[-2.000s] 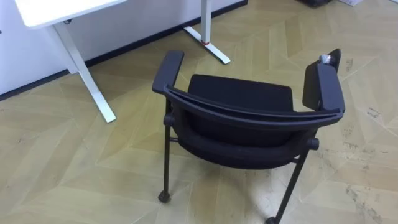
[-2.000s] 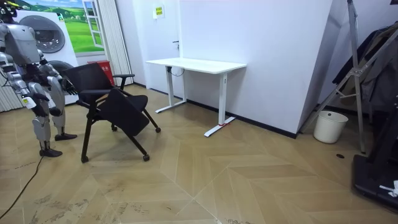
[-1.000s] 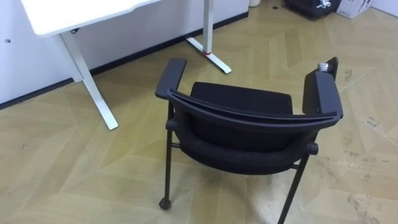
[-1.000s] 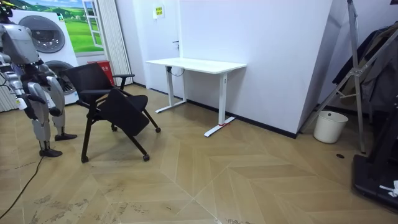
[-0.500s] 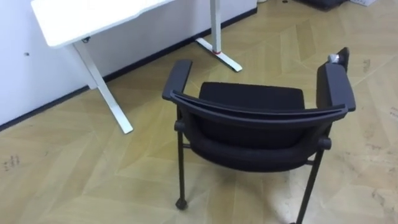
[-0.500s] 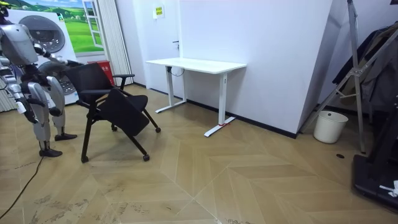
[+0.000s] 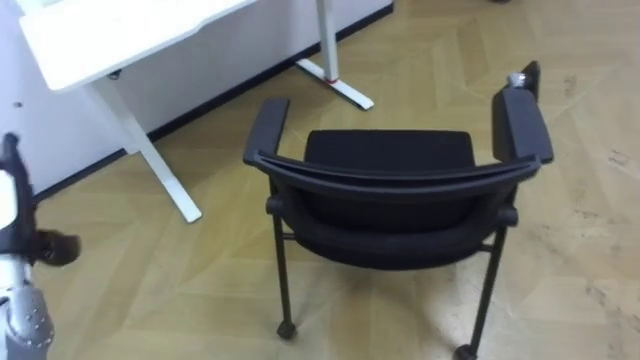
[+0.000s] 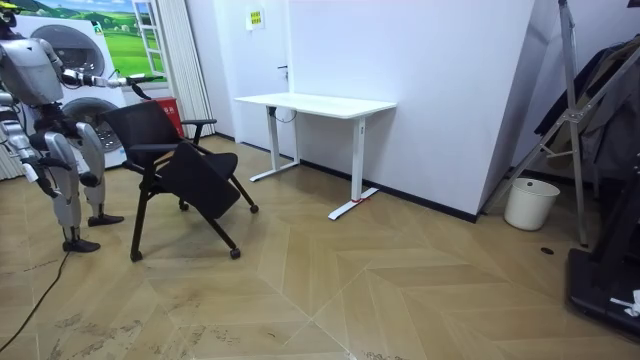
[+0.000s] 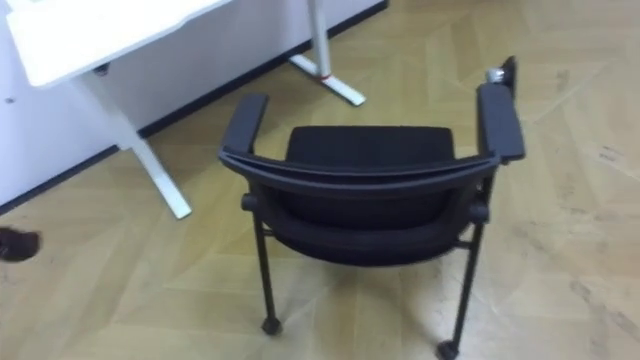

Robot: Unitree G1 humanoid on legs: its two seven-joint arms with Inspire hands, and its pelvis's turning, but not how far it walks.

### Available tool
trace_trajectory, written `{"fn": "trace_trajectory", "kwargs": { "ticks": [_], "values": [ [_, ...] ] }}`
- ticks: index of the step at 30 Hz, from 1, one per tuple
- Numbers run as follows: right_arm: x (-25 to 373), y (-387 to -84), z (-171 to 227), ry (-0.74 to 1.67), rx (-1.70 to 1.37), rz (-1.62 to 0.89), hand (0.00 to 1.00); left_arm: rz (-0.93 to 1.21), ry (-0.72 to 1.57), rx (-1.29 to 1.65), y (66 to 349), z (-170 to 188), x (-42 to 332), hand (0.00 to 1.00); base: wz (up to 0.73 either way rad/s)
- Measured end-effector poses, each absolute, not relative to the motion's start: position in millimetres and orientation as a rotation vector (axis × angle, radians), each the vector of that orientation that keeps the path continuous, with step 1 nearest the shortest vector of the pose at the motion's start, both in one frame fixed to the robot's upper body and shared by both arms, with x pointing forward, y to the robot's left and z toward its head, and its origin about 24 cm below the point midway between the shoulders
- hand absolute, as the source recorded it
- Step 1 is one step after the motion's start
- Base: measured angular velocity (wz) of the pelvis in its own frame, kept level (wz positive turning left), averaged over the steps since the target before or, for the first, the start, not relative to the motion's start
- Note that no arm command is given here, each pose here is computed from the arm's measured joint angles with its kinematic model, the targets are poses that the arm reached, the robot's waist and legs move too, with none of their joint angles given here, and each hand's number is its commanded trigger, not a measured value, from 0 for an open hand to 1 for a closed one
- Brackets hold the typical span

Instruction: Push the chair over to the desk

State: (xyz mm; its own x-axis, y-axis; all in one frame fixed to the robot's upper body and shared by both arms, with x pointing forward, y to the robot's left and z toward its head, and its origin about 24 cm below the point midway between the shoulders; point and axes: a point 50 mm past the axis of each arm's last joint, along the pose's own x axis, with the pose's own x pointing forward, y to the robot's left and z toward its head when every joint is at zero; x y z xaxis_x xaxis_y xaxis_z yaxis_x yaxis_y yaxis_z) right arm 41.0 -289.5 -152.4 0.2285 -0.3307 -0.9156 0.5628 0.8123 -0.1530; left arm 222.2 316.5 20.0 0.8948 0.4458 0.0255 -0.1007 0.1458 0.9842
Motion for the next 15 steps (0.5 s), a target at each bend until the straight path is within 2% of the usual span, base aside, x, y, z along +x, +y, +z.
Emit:
{"fn": "trace_trajectory", "kwargs": {
  "ticks": [7, 15],
  "values": [
    [43.7, -281.8, -155.0, 1.218, 0.207, -0.564, 0.00, 0.150, 0.232, 1.547, 270.0, 11.9, 238.0, 0.00, -0.01],
    [44.5, -277.1, -156.5, 1.226, 0.212, -0.547, 0.00, 0.030, 0.226, 1.571, 249.1, 3.8, 239.8, 0.00, -0.03]
  ]
}}
